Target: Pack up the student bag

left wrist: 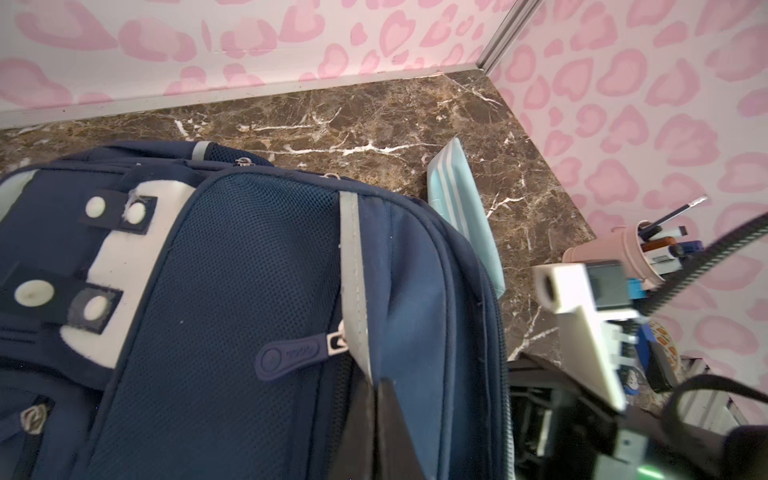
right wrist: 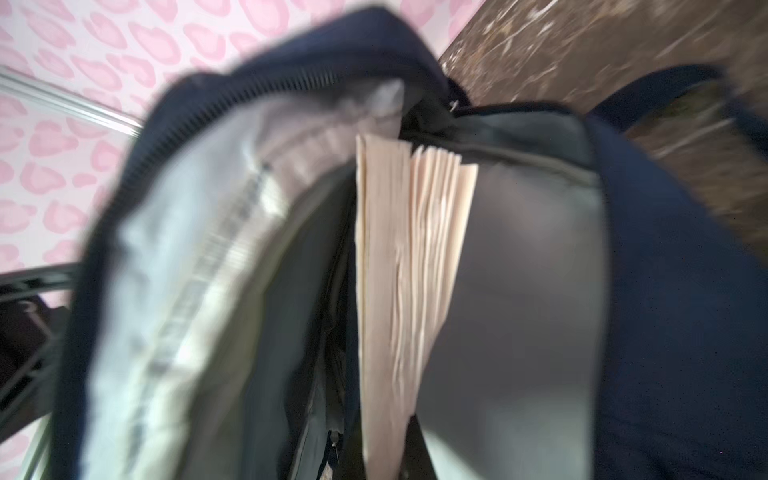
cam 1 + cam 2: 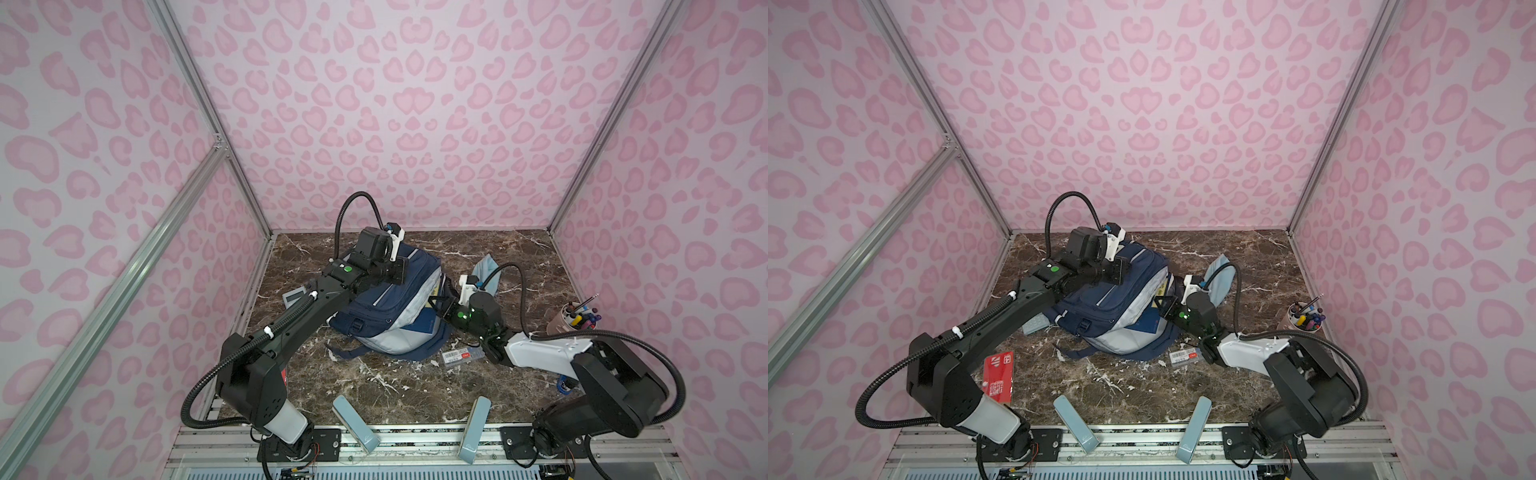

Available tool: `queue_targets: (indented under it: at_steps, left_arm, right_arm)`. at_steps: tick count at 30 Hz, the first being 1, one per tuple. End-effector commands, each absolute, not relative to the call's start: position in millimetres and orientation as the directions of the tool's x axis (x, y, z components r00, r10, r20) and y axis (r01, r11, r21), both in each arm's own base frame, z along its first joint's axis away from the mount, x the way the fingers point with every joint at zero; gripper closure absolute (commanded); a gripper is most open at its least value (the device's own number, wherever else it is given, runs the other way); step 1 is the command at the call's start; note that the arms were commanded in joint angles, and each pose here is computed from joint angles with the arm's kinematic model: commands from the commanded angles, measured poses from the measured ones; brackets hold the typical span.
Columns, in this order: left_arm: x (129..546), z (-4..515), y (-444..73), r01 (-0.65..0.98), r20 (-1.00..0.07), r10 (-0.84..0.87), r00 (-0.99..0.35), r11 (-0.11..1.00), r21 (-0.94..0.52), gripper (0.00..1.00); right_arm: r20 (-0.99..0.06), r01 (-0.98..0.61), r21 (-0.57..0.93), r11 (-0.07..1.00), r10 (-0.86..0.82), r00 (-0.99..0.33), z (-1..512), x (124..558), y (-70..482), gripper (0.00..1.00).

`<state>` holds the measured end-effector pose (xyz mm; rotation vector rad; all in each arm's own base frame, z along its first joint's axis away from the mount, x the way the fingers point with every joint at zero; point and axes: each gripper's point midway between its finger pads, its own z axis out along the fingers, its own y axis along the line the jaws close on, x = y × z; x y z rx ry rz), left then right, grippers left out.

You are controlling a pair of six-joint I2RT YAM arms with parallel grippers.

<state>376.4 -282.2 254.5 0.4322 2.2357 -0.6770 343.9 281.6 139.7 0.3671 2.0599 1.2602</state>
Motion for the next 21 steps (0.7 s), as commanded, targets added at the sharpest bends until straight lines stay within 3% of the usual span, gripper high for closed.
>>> queue_targets:
  at_steps: [1,7,8,11,13,16,21]
  left_arm:
    - [381,290,-297,0.559,-0.798,0.049,-0.600,0.739,-0.375,0.97]
    - [378,293,-296,0.574,-0.799,0.055,-0.599,0.726,-0.379,0.96]
    - [377,292,-295,0.572,-0.798,0.056,-0.600,0.728,-0.378,0.97]
    - [378,286,-289,0.548,-0.789,0.043,-0.612,0.743,-0.385,0.96]
    - [380,281,-288,0.526,-0.779,0.018,-0.627,0.747,-0.407,0.97]
    - [384,273,-290,0.500,-0.762,-0.017,-0.647,0.745,-0.441,0.97]
    - [394,258,-291,0.454,-0.737,-0.042,-0.675,0.764,-0.459,0.97]
  right_arm:
    - [-0.452,-0.207,0.878,0.432,0.604,-0.657,165,369,312,1.00]
    - [-0.389,-0.130,0.908,0.398,0.689,-0.611,127,415,351,1.00]
    - [-0.378,-0.117,0.911,0.396,0.686,-0.621,118,418,357,0.95]
    - [-0.368,-0.100,0.908,0.407,0.659,-0.656,101,415,364,0.62]
    - [-0.388,-0.088,0.890,0.447,0.642,-0.661,94,405,353,0.47]
    - [-0.423,-0.073,0.853,0.517,0.602,-0.678,91,389,330,0.35]
    - [-0.446,-0.047,0.782,0.622,0.503,-0.740,79,358,303,0.31]
